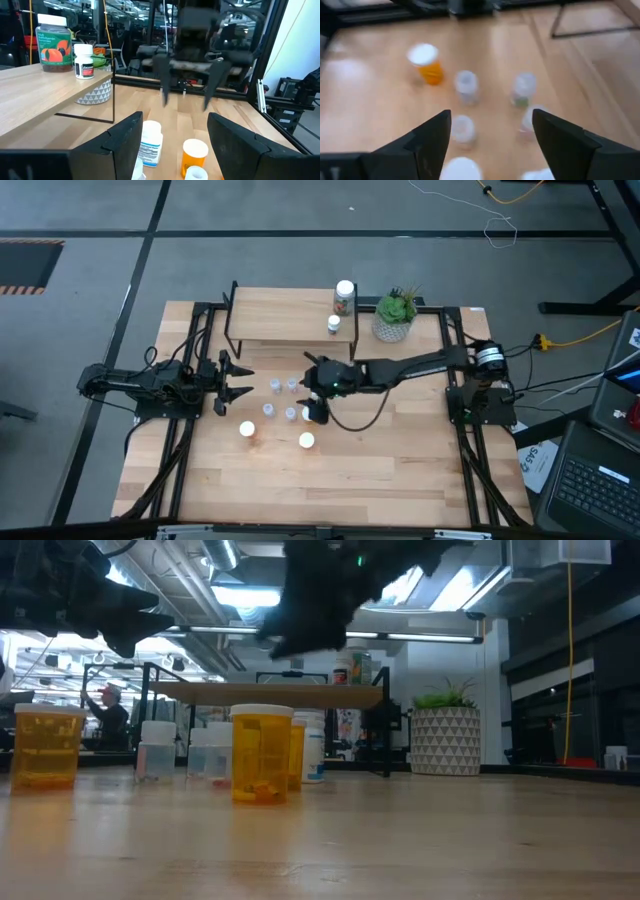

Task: Pick and place medicine bottles onto shelf by color
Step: Put the white blue pill bottle on the shelf

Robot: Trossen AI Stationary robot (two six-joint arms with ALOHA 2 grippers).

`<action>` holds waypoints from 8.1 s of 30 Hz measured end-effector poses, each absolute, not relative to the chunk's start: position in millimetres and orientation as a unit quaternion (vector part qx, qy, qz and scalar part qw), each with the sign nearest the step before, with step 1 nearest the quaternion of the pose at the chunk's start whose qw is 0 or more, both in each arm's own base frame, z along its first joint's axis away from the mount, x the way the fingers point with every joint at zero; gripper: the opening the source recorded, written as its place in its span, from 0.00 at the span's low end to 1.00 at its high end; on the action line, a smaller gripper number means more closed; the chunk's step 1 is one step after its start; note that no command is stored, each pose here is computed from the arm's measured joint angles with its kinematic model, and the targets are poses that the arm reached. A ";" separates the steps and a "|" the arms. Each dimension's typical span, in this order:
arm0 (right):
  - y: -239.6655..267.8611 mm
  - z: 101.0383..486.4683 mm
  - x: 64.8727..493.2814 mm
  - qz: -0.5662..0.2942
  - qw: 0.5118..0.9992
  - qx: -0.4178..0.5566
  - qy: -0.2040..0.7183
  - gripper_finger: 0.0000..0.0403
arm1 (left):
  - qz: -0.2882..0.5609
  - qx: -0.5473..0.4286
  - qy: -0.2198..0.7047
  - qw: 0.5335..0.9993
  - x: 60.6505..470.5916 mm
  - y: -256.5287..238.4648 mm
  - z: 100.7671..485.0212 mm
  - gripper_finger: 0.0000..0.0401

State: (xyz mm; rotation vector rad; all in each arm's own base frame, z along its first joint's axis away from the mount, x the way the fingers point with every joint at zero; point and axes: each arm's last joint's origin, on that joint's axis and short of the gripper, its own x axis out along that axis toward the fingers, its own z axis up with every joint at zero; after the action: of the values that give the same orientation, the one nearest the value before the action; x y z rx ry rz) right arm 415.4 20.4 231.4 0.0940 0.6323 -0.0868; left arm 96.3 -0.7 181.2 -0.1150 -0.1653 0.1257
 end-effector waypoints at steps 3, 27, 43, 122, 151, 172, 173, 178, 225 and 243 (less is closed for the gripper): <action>13.8 215.3 418.8 -0.059 0.937 0.043 0.340 0.69 | 0.063 -0.057 -0.081 0.993 96.4 -0.7 180.9 0.55; -0.8 197.7 406.4 -0.150 0.892 0.031 0.426 0.69 | 0.063 -0.056 -0.075 0.994 96.6 -0.8 179.7 0.55; -0.5 183.7 409.7 -0.157 0.884 0.052 0.438 0.65 | 0.063 -0.056 -0.074 0.994 96.6 -0.7 179.6 0.55; 55.8 394.2 235.6 -0.414 0.844 0.006 0.340 0.15 | 0.279 -0.206 0.216 0.913 101.7 6.7 260.3 0.53; -21.0 190.9 174.2 0.094 0.982 0.125 -0.103 0.06 | 0.345 -0.134 0.187 0.910 103.0 18.9 290.4 0.53; -24.8 193.0 160.5 0.045 0.976 0.200 -0.070 0.06 | 0.364 -0.223 0.424 0.799 122.5 26.6 244.1 0.73; -24.8 192.7 160.6 0.044 0.976 0.200 -0.068 0.06 | 0.365 -0.221 0.431 0.795 124.5 26.7 241.7 0.74; -24.9 189.6 161.0 0.041 0.977 0.202 -0.053 0.06 | 0.364 -0.216 0.479 0.769 135.4 27.4 226.4 0.74; -24.8 183.1 161.7 0.037 0.982 0.186 -0.020 0.06 | 0.301 -0.185 0.655 0.668 183.4 54.0 159.3 0.40; -24.8 183.1 161.7 0.037 0.982 0.187 -0.020 0.06 | 0.287 -0.211 0.525 0.773 204.3 31.8 253.8 0.36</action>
State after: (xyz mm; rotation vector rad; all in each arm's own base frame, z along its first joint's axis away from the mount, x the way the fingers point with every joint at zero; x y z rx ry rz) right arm 161.7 -24.8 183.1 0.3754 -0.0403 0.0752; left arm 204.3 31.8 253.8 -0.4582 1.1366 0.6213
